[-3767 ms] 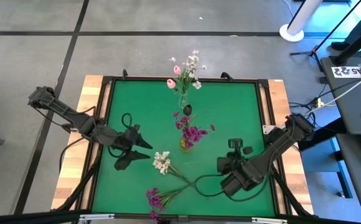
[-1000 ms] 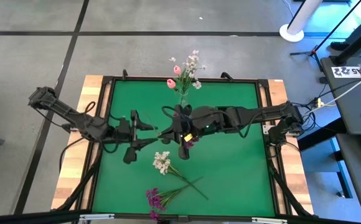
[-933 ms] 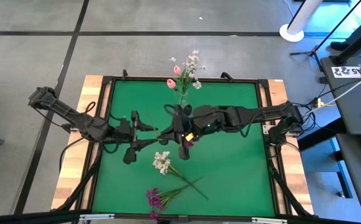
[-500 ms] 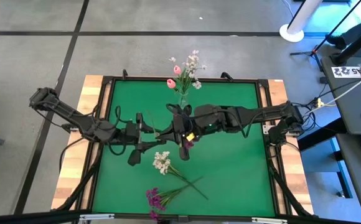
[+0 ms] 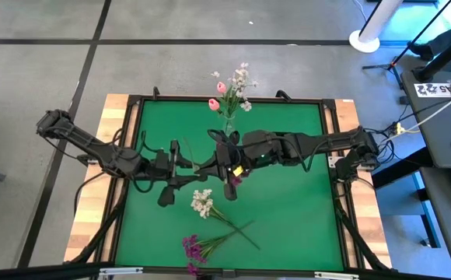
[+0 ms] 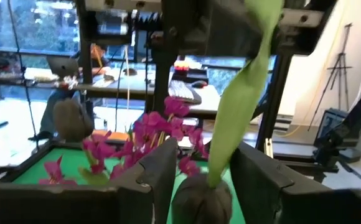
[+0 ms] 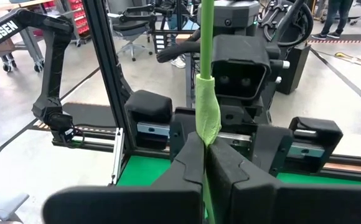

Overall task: Sort flowers into vase by color
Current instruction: Put the black flower into the yellow transparent vase

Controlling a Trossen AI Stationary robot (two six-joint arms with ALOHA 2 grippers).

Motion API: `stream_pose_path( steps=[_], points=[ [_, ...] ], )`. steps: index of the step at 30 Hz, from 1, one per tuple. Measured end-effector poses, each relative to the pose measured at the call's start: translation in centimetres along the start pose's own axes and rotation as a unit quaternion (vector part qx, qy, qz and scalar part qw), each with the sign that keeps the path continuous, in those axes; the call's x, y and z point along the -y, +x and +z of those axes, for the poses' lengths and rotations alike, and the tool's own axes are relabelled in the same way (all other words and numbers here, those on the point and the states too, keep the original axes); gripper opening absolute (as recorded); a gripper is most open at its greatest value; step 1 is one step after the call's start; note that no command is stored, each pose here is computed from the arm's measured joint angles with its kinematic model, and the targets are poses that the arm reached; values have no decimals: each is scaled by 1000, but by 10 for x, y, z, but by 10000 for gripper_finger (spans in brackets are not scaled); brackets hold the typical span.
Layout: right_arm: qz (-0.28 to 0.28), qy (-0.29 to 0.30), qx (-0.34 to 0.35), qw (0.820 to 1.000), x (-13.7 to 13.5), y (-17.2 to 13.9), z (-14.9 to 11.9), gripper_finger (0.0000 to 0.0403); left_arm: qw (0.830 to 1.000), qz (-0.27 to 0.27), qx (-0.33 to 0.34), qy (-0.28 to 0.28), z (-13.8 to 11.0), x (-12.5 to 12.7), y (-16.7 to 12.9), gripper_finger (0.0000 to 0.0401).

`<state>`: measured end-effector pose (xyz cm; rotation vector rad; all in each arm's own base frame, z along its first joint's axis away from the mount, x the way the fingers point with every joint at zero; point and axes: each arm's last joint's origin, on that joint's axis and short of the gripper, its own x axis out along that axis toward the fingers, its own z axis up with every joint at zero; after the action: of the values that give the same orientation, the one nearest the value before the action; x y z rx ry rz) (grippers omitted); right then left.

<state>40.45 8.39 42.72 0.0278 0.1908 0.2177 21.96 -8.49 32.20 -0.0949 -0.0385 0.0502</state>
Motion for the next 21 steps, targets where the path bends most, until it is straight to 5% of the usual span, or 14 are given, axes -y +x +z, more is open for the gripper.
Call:
stream_pose_path(
  steps=[14, 21],
  points=[
    [3, 0, -5, 1000, 0, -1, -1, 3, 1000, -4, 4, 3, 1, 0, 0, 12],
    [4, 1, -23, 1000, 0, -2, -3, 26, 1000, -2, -14, 2, -3, 1, -1, 3]
  ],
)
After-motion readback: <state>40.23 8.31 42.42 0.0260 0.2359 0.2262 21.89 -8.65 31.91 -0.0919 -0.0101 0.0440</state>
